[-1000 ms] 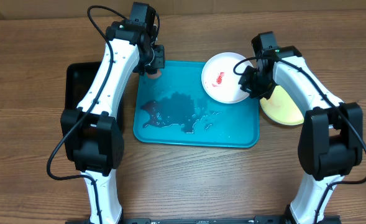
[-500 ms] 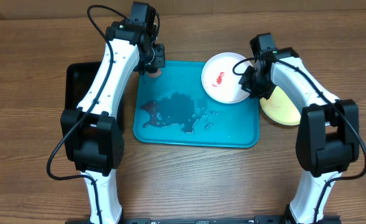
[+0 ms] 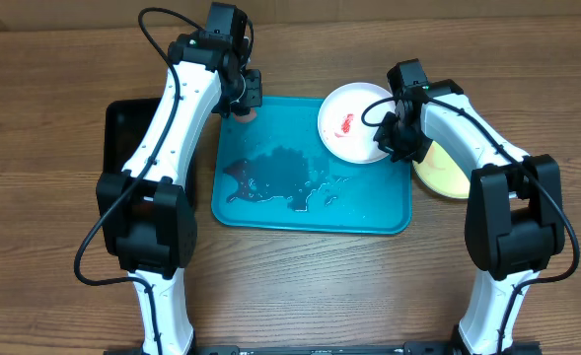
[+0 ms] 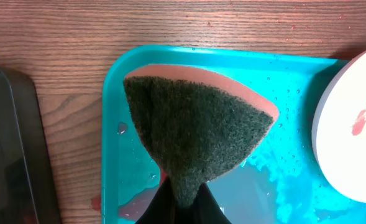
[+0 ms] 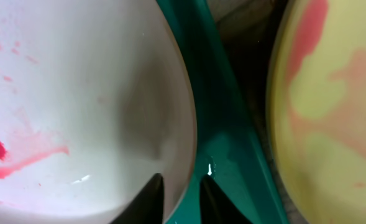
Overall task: Clean dirty plates on tray and stack at the side
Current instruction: 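Grip the stained white plate rim on the tray with the right gripper, then drag the white plate toward the tray center and bring the sponge over it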
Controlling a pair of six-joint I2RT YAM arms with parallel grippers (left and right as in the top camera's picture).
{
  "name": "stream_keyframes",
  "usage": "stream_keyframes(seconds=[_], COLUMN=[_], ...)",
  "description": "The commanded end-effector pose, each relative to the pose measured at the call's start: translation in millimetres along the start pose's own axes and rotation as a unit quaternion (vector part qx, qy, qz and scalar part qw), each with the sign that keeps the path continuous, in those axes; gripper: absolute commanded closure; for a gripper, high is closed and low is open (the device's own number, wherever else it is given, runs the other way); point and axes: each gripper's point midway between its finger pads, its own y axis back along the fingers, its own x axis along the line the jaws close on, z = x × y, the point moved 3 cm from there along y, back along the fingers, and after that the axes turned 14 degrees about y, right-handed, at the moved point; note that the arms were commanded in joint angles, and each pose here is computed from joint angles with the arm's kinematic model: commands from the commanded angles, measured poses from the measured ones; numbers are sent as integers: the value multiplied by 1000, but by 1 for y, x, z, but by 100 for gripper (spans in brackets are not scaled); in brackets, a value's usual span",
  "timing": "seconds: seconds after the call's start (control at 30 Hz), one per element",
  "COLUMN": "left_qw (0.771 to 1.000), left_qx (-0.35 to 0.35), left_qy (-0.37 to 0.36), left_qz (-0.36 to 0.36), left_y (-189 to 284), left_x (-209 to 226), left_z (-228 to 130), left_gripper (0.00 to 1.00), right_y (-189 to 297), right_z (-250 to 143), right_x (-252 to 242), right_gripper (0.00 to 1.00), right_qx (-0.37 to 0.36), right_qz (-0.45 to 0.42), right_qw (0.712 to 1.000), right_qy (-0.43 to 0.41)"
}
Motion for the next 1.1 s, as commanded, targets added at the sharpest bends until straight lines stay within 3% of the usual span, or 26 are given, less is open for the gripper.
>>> stream_keyframes(seconds=[0.0,0.27,0.73,0.77,0.9,1.07], left_qw=[1000,1000,1000,1000,1000,1000], left_qx=[-12,-9,-7,-7,-8,-11], left_qy=[-12,-11,-11,-11,-11,-11], left_qz=[-8,-7,-6,-6,-6,-8], left_y=[7,7,7,7,7,7], left_x=[-7,-6,-5,-5,-6,-7], left_z=[4,3,2,2,2,4], left_gripper=[96,96,96,96,96,96], right_y=[-8,-12,-2,-1,5,3], right_z=[-7,-24,-84,-84,-72,-51], right_x=[1,21,94,94,99,105], right_gripper=[89,96,96,95,66,60], right_qx=[7,21,96,95,69,5], right_qz=[-9,3,114,114,125,122], right_qw=[1000,994,970,970,958,928], right_qy=[26,103,192,193,250,351])
